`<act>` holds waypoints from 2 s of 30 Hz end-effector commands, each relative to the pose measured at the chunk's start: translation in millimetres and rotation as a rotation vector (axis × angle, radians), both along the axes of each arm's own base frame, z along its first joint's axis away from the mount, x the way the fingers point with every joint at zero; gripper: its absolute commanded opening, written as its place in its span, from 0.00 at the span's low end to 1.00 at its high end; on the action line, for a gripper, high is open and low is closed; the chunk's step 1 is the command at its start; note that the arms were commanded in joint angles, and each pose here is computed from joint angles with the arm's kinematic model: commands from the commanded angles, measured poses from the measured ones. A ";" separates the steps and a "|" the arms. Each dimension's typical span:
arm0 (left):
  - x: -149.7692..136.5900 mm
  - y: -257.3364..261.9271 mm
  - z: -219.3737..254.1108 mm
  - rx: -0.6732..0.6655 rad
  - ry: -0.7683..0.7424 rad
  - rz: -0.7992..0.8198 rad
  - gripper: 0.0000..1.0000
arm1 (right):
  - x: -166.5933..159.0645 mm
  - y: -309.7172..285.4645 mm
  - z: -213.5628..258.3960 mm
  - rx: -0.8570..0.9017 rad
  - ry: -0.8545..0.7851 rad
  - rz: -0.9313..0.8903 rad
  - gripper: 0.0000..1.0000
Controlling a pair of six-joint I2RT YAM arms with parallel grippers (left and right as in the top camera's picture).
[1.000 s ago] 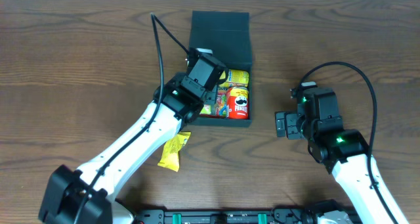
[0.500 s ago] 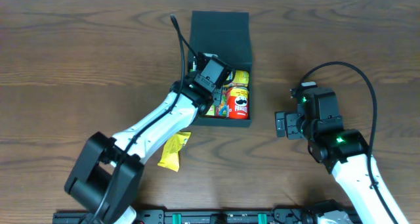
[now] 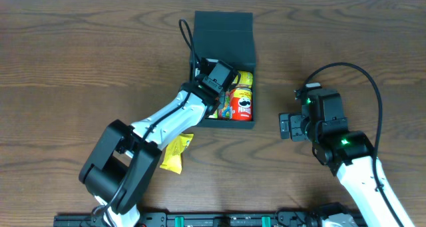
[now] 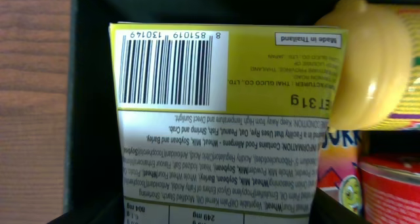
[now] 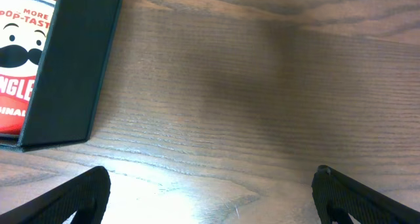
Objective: Pack container
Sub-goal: 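Lower the snack box upright into the box's front-left and release it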
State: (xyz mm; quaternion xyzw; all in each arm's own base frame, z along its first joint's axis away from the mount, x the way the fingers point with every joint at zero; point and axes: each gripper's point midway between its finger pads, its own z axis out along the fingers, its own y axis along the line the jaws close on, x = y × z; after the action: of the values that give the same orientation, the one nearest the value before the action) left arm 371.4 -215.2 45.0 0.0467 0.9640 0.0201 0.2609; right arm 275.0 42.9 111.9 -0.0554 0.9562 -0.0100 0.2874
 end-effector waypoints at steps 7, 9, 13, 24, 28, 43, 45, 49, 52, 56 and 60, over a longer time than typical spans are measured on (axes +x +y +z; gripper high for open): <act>6.0 12.3 -4.8 0.070 -0.030 0.041 0.75 | -0.1 -3.4 -1.2 -0.016 0.001 -0.002 0.99; 7.3 11.6 0.3 0.070 -0.033 0.041 0.73 | -0.1 -3.4 -1.2 -0.015 0.001 -0.001 0.99; 12.8 7.8 25.6 0.056 -0.054 0.043 0.74 | -0.1 -3.4 -1.2 -0.015 0.001 -0.001 0.99; 19.2 2.3 86.5 -0.011 -0.148 0.037 0.79 | -0.1 -3.4 -1.2 -0.015 0.001 -0.001 0.99; 16.8 1.6 84.9 -0.014 -0.134 0.031 0.61 | -0.1 -3.4 -1.2 -0.016 0.001 -0.002 0.99; 6.8 3.7 33.2 0.035 0.000 0.048 0.15 | -0.1 -3.4 -1.2 -0.015 0.001 -0.001 0.99; 5.2 2.3 29.0 0.031 0.015 0.043 0.15 | -0.2 -3.4 -1.3 -0.015 0.001 -0.001 0.99; 3.3 3.0 25.7 0.035 0.026 0.041 0.17 | -0.1 -3.4 -1.2 -0.015 0.001 -0.001 0.99; 1.4 3.9 20.9 0.038 0.039 0.051 0.17 | -0.1 -3.4 -1.2 -0.015 0.001 -0.001 0.99; -4.4 5.9 10.9 0.029 0.066 0.079 0.17 | -0.1 -3.4 -1.2 -0.016 0.001 -0.002 0.99; -5.7 6.4 9.2 0.030 0.071 0.078 0.16 | -0.1 -3.4 -1.2 -0.015 0.001 -0.001 0.99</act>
State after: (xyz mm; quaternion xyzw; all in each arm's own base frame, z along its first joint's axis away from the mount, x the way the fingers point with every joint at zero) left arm 371.3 -212.4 68.4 0.0223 0.9689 0.0381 0.2437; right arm 275.0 42.9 111.9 -0.0556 0.9562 -0.0100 0.2874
